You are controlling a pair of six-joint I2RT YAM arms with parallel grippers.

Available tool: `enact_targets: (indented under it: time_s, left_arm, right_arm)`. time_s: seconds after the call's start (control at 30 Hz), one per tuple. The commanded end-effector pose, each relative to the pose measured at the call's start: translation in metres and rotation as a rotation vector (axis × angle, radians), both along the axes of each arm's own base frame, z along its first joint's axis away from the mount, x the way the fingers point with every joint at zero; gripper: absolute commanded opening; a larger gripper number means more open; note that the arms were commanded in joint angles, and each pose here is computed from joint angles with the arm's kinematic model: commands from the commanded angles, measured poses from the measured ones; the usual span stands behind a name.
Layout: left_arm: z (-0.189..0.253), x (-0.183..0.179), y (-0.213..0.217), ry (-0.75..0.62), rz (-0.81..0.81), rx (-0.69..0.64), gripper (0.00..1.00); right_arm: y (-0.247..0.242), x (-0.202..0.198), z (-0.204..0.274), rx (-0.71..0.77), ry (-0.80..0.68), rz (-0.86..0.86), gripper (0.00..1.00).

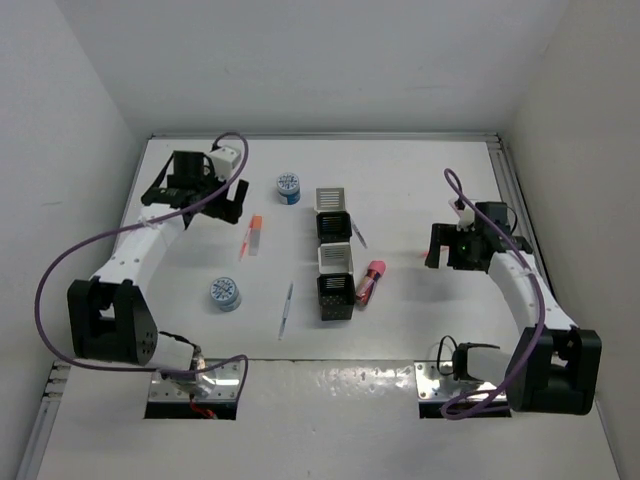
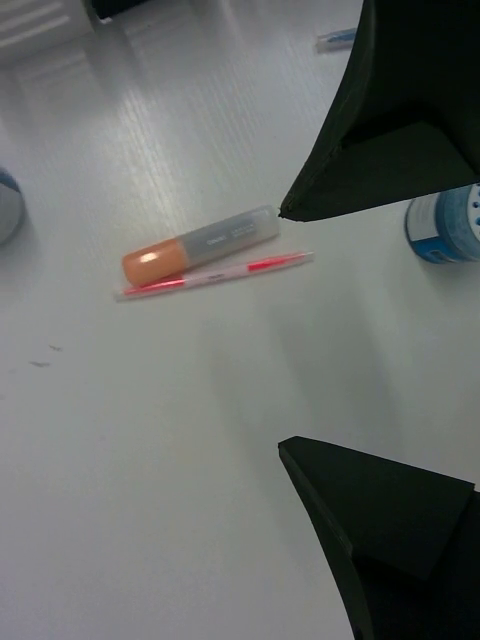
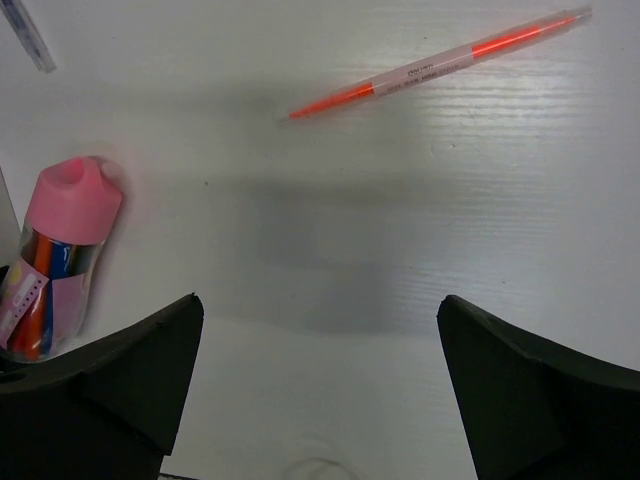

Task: Sort the stationery into containers
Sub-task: Grab a piece of stationery with the left arm

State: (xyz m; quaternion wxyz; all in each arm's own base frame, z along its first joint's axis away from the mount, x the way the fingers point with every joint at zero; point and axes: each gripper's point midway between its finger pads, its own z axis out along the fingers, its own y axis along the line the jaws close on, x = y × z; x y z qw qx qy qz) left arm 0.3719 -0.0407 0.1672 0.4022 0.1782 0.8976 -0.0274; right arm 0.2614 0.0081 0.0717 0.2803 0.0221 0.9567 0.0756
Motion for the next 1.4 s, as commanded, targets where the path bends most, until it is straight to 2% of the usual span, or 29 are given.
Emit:
enact_targets:
  time_s: [0.0,0.07,0.27,0.5,1.03,1.13,1.37]
  left_arm:
    - [0.032,0.046,-0.024,-0.127,-0.081,-0.020,0.96]
    - [0.046,0.062,-0.040,-0.169,-0.134,-0.061,0.98]
    - [0.032,0.103,-0.089,-0.181,-0.247,-0.169,1.00]
    - [-0.004,0.138,-0.132,-0.171,-0.284,-0.180,1.00]
    - [-0.054,0.187,-0.146,-0.159,-0.193,-0.139,1.00]
    - [-0.060,0.188,-0.147,-0.152,-0.193,-0.144,0.96]
    - [-0.062,0.185,-0.148,-0.135,-0.199,-0.169,0.79]
  right_arm:
    - [0.001,0.009,0.009,0.022,-0.004,-0.014,0.99]
    - [0.002,0.009,0.009,0.030,0.007,-0.015,0.99]
    - [0.004,0.011,0.009,0.043,0.017,-0.011,0.99]
    - [0.006,0.013,0.005,0.050,0.063,0.002,0.99]
    - [0.012,0.018,-0.011,0.088,0.147,0.020,0.98]
    - [0.012,0.018,-0.012,0.086,0.145,0.024,0.98]
    - [0.012,0.017,-0.014,0.084,0.147,0.027,0.98]
